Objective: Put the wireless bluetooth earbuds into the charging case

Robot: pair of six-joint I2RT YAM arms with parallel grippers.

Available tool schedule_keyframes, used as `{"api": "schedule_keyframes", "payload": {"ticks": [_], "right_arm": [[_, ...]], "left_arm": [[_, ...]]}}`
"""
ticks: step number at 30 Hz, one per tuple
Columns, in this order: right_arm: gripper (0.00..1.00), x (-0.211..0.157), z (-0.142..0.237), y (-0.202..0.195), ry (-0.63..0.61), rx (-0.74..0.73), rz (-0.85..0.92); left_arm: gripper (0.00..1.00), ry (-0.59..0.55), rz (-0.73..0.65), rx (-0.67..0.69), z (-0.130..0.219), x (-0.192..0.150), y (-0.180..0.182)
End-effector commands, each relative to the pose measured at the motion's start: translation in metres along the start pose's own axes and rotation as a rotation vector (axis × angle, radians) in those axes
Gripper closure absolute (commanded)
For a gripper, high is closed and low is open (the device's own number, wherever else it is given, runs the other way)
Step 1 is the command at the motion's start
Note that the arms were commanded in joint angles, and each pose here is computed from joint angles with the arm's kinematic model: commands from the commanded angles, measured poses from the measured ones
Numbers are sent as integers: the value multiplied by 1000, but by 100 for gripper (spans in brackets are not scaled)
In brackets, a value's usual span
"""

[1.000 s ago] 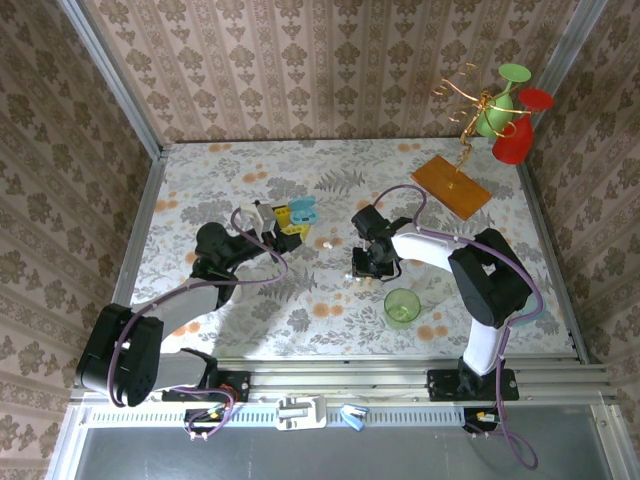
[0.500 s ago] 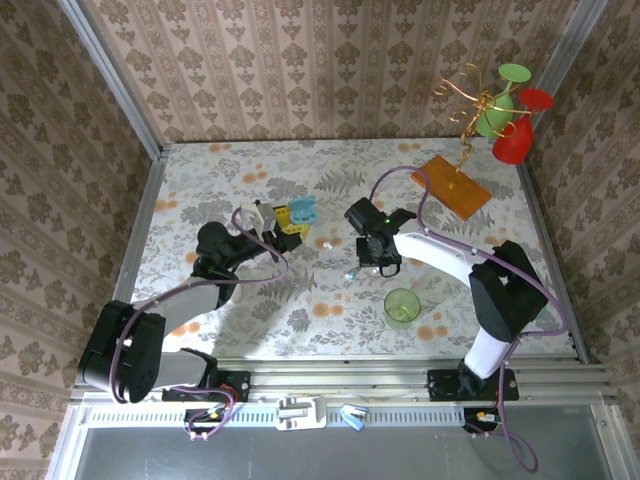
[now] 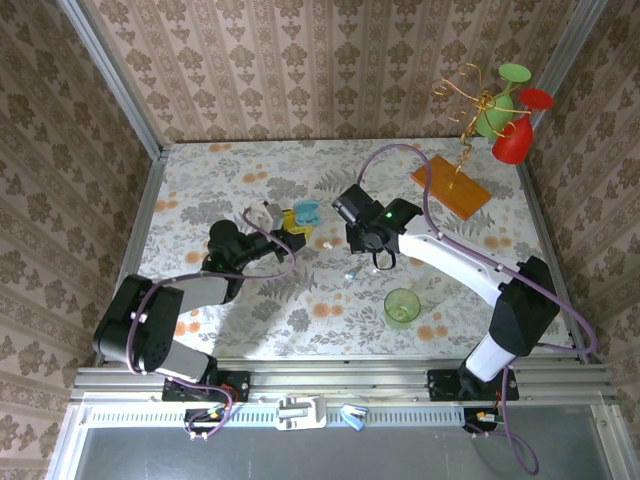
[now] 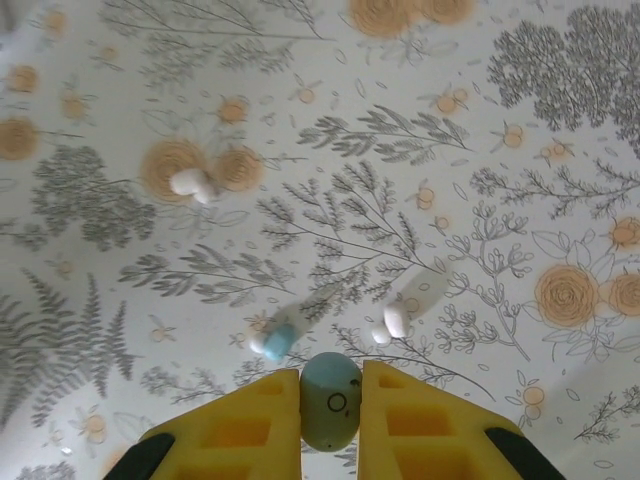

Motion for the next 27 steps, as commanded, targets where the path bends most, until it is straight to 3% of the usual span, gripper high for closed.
{"api": "schedule_keyframes", "payload": {"ticks": [1, 6, 15, 27], "right_arm": [[85, 15, 31, 10, -83, 46, 32], [85, 37, 55, 46, -205, 213, 69], [86, 65, 71, 73, -329, 346, 48], [86, 76, 69, 86, -347, 396, 53]], "left_arm": [[73, -42, -92, -5, -7, 14, 3], [73, -25, -115, -17, -14, 7, 1], [73, -38, -126, -40, -15, 10, -6], [73, -46, -136, -104, -19, 11, -24]]}}
Point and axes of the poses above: each hand's point on the last joint's axis, 136 mm out from that joint toward the fingers, its own z axis back along the fingers, its own y axis along the line the jaws close on, x = y × z, the point moved 2 cm from there along z, back along the fingers, and after that the axes turned 10 degrees about z, right-handed, at the moved point
